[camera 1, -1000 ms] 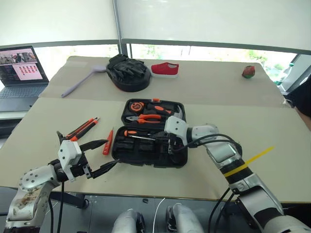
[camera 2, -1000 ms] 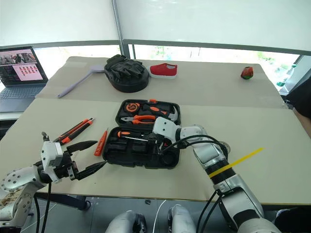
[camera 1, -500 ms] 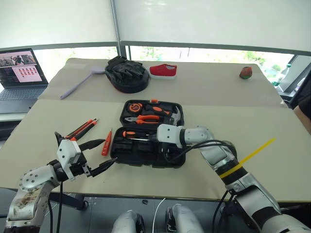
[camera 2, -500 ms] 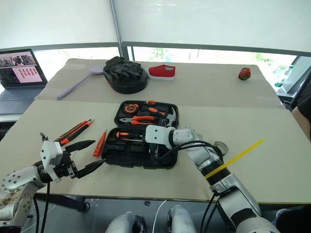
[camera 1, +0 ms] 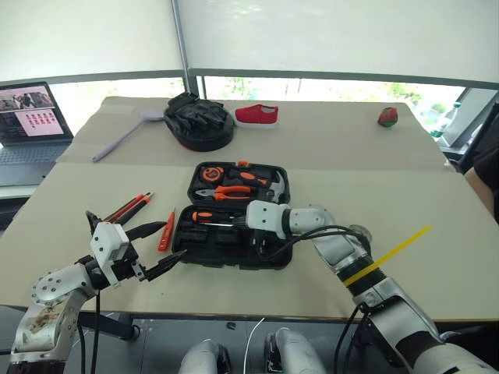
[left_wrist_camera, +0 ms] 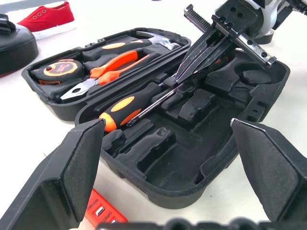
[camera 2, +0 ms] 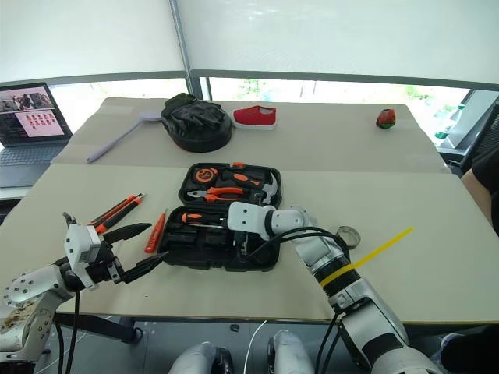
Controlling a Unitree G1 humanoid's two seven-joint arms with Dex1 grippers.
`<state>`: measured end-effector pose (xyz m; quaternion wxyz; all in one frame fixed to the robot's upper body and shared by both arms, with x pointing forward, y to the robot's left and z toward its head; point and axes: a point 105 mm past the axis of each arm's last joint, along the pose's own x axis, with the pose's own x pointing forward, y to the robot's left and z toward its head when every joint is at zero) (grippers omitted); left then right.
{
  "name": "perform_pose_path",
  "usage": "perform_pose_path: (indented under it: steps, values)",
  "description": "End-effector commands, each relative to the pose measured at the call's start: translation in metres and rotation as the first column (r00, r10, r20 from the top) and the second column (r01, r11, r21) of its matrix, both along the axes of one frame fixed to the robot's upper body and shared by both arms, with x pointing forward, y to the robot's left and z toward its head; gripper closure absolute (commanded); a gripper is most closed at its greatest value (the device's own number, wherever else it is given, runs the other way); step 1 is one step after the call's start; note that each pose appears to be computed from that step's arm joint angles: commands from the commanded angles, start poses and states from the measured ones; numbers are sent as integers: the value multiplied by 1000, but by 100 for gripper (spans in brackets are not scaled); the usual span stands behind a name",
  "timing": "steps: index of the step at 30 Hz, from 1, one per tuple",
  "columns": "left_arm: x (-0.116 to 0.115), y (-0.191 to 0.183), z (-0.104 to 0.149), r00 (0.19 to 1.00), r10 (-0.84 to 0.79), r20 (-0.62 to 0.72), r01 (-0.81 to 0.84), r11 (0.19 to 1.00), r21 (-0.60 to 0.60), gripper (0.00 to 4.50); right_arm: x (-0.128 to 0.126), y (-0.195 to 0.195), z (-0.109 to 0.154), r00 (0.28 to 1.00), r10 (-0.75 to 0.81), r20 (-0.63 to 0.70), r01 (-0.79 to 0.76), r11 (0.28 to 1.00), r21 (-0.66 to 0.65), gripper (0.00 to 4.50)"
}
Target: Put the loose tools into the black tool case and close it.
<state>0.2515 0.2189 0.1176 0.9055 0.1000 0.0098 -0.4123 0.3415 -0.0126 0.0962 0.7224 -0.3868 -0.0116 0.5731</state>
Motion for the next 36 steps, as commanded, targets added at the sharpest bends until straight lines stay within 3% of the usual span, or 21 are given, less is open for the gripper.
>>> perform_pose_path:
  steps: [1,7,12,20,25,33,36]
  values:
    - [0,2,7,1000,12,21,-12,1000,-7,0,-12,-29,-64,981,-67,-182,39,987,-154,448]
    - [1,1,7,1000,10,23,-10,1000,-11,0,-16,-31,-80,983,-76,-168,45,983,-180,448]
    - [3,1,7,1000,8,20,-8,1000,-8,0,-14,-24,-77,976,-93,-197,69,990,-124,448]
    - [1,0,10,1000,8,20,-8,1000,-17,0,-4,-12,21,998,3,-69,11,979,204,448]
    - [1,-1,11,1000,10,25,-9,1000,-25,0,-8,-20,49,998,49,-41,-36,961,274,448]
    - [0,-1,12,1000,10,29,-9,999,-33,0,-14,-36,47,995,50,-84,-26,965,263,448]
    - [-3,5,15,999,35,29,-33,999,-41,0,-24,-45,62,993,59,-98,-17,923,384,448]
